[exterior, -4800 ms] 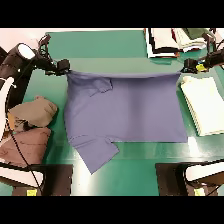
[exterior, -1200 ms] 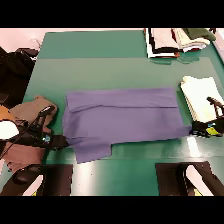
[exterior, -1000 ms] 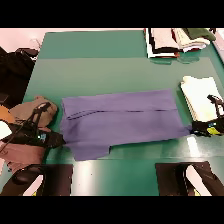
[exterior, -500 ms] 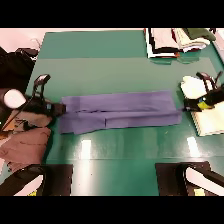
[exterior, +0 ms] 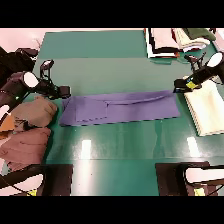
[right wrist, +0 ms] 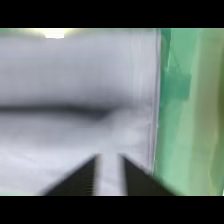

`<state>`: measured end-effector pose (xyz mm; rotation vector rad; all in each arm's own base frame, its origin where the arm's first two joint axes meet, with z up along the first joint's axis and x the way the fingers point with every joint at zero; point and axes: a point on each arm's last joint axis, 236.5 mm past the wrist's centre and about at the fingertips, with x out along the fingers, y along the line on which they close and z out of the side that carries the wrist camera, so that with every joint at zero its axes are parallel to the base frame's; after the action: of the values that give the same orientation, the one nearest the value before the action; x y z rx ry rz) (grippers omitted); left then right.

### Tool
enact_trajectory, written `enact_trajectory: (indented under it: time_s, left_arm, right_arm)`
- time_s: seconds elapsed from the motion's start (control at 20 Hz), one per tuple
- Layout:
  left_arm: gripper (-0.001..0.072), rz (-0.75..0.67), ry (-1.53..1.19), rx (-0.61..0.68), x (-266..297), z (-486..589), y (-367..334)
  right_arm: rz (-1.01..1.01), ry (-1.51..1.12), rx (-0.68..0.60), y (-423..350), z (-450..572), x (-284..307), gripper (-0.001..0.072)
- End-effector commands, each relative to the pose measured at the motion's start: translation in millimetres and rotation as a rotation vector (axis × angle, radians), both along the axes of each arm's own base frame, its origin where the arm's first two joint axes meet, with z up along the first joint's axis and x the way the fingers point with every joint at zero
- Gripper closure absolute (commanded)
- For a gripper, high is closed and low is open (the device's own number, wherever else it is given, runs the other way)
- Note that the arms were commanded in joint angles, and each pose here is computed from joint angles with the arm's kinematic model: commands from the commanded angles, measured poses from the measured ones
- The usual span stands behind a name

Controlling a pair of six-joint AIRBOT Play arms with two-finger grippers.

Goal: Fold the shirts.

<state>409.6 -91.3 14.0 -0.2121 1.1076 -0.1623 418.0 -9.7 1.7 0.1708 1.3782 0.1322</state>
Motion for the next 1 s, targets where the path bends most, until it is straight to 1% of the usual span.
enact_trajectory:
  time_s: [0.0,0.05,0.1,0.15,0.25,0.3,0.35,0.45,0.55,0.65,0.7,0.8,0.85,0.95]
  left_arm:
    - [0.0279,0.027,-0.040,-0.024,14,10,-2]
    - [0.0279,0.021,-0.032,-0.024,13,14,-3]
    - [0.0279,0.014,-0.017,-0.024,10,16,-4]
    - [0.0280,0.009,0.001,-0.034,6,17,-6]
    - [0.0294,0.007,0.023,-0.072,2,17,-14]
    - [0.0522,0.010,0.025,-0.101,2,19,-20]
    - [0.0674,0.006,0.020,-0.133,3,22,-28]
    - [0.0684,-0.023,0.016,-0.195,1,26,-50]
    - [0.0684,-0.061,0.006,-0.218,-1,26,-76]
    - [0.0684,-0.119,-0.002,-0.222,-6,22,-107]
    - [0.0684,-0.151,0.001,-0.223,-11,17,-124]
    - [0.0684,-0.202,0.025,-0.234,-21,3,-156]
    - [0.0685,-0.216,0.038,-0.251,-25,-3,-171]
    - [0.0685,-0.229,0.065,-0.297,-28,-15,-200]
  right_arm:
    - [-0.010,-0.078,0.126,14,10,29,0.0393]
    - [0.005,-0.085,0.163,15,15,27,0.0343]
    - [0.003,-0.074,0.188,9,15,19,0.0266]
    - [-0.011,-0.050,0.203,1,10,9,0.0231]
    - [-0.072,0.014,0.221,-23,-12,-17,0.0217]
    - [-0.108,0.046,0.239,-34,-23,-29,0.0217]
    - [-0.135,0.057,0.281,-39,-32,-37,0.0217]
    - [-0.197,0.064,0.391,-44,-48,-46,0.0222]
    - [-0.244,0.108,0.434,-48,-68,-55,0.0222]
    - [-0.241,0.163,0.463,-40,-85,-59,0.0232]
    - [-0.231,0.173,0.485,-30,-89,-56,0.0273]
    - [-0.194,0.172,0.528,-6,-95,-46,0.0278]
    - [-0.185,0.166,0.541,5,-97,-40,0.0344]
    - [-0.157,0.136,0.562,21,-91,-31,0.0582]
